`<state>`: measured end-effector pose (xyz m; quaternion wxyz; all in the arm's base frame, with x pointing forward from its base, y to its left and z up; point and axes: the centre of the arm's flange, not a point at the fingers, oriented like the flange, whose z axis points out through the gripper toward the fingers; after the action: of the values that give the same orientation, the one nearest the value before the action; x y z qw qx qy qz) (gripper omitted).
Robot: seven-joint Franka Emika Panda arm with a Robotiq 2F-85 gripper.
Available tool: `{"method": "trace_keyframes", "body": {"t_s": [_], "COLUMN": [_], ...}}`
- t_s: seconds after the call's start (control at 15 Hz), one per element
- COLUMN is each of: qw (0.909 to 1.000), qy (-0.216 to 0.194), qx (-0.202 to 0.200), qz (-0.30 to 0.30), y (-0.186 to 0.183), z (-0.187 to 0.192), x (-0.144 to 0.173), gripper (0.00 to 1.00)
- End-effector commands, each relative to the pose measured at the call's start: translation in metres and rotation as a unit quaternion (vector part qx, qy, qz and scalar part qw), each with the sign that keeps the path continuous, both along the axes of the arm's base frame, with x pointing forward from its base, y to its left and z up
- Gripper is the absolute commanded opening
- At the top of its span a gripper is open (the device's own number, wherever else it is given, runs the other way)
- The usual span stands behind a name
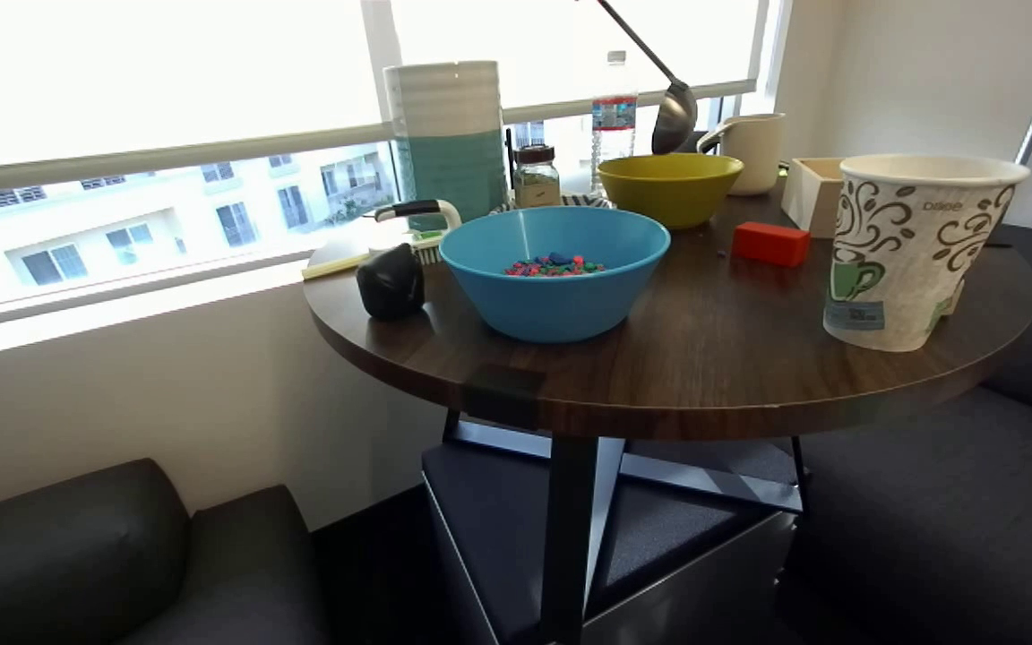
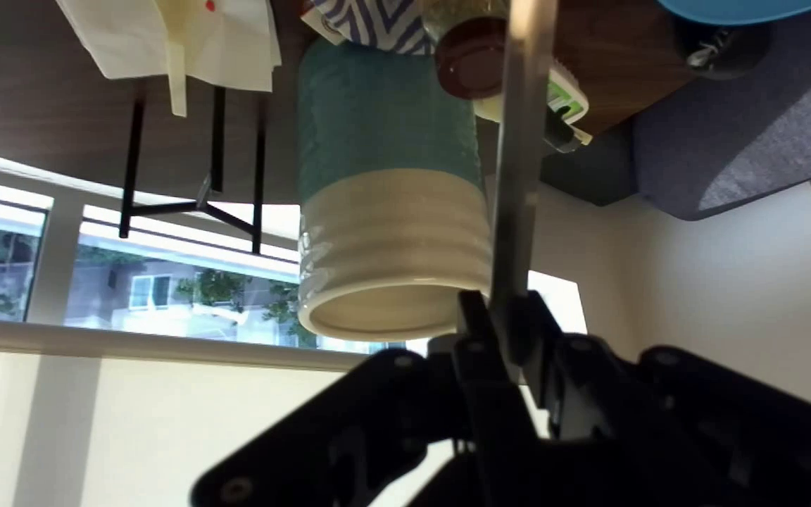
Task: Use the metal spoon to scoop up cereal from the yellow bowl and put it into the blue bowl
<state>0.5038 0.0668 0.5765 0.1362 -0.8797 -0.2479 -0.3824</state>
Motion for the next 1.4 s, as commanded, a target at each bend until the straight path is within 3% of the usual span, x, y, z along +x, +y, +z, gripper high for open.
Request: {"method": "trace_keyframes", "body": {"t_s": [0.0,0.2,0.67,1.07,1.2,1.33], "qw": [0.9990,0.9987,0.9917,0.9593,0.9477,0.9441], "qy": [0.008,-0.008,-0.124,-0.264,-0.297,-0.306], "qx": [0.003,0.014,0.013,0.036,0.047,0.063], "qz": [-0.044,-0.048,0.033,0.093,0.107,0.106], "y": [-0.012,-0.012,0.044,0.073,0.073,0.070], "z": [-0.013,-0.008,0.065,0.098,0.101,0.100], "x": [-0.009,-0.009,-0.007,0.021,0.034,0.042], "gripper": [0.04,0.04,0.04,0.04,0.04,0.04]}}
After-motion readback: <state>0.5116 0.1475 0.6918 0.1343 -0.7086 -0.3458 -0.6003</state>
